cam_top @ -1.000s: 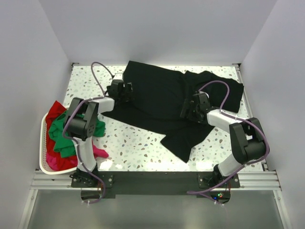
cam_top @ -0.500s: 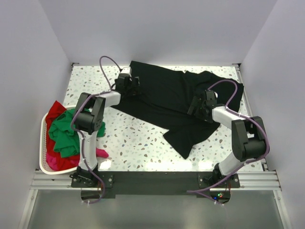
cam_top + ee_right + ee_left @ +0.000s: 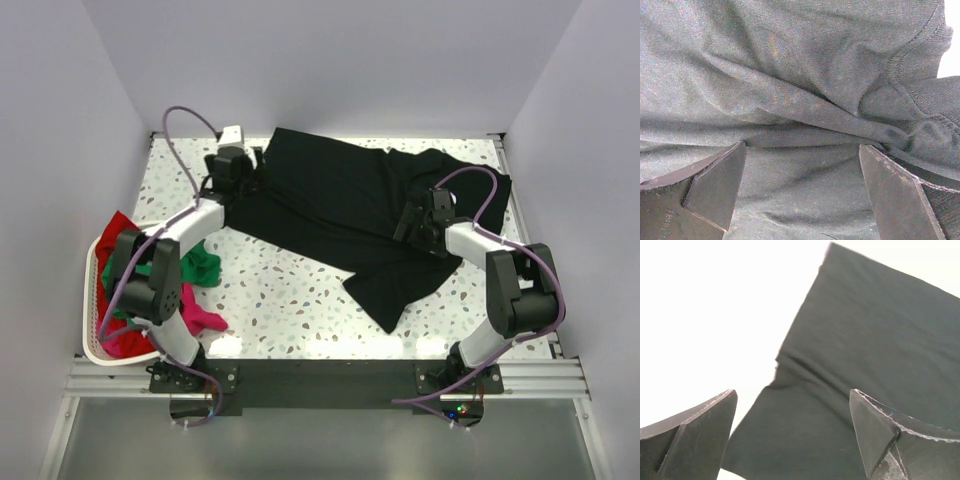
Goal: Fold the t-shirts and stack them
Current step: Flatten the tshirt out
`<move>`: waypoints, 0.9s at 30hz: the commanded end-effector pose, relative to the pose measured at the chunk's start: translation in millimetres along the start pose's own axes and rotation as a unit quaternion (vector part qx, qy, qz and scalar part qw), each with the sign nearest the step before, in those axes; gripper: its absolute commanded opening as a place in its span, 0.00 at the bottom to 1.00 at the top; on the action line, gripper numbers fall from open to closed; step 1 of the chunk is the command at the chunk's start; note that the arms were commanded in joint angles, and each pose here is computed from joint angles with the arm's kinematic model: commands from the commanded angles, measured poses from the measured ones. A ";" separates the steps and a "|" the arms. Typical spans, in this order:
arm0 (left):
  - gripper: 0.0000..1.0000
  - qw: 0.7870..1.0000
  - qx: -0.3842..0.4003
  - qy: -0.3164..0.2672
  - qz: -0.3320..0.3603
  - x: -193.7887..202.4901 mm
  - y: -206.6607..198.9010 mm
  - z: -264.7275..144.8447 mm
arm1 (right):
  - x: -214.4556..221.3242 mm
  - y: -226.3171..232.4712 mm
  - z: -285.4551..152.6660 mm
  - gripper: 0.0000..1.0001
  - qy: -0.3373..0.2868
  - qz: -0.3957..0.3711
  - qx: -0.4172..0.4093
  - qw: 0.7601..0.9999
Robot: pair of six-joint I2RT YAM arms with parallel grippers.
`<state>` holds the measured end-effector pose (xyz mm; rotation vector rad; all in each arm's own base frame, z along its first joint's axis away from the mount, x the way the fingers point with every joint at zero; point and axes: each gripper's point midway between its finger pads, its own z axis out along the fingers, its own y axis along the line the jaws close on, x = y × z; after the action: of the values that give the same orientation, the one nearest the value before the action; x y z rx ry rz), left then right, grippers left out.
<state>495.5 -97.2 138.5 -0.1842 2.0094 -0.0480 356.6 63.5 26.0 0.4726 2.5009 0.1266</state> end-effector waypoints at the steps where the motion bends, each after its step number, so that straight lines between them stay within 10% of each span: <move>1: 0.97 0.997 -0.068 0.032 -0.018 29.3 61.5 -6.8 | -9.1 4.8 1.2 0.99 -0.012 -0.003 -0.012 1.000; 14: 0.66 0.988 -0.114 0.102 -0.022 83.1 97.6 -9.6 | -9.0 15.6 -4.8 0.98 -0.017 0.002 -0.047 0.999; 27: 0.62 0.984 -0.110 0.139 -0.026 110.6 99.6 -18.9 | -6.3 19.2 -8.7 0.98 -0.019 0.005 -0.062 0.998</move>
<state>422.4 -13.9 35.7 -0.3696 2.2896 0.1448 359.2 74.7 29.2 0.4470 2.4787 0.2275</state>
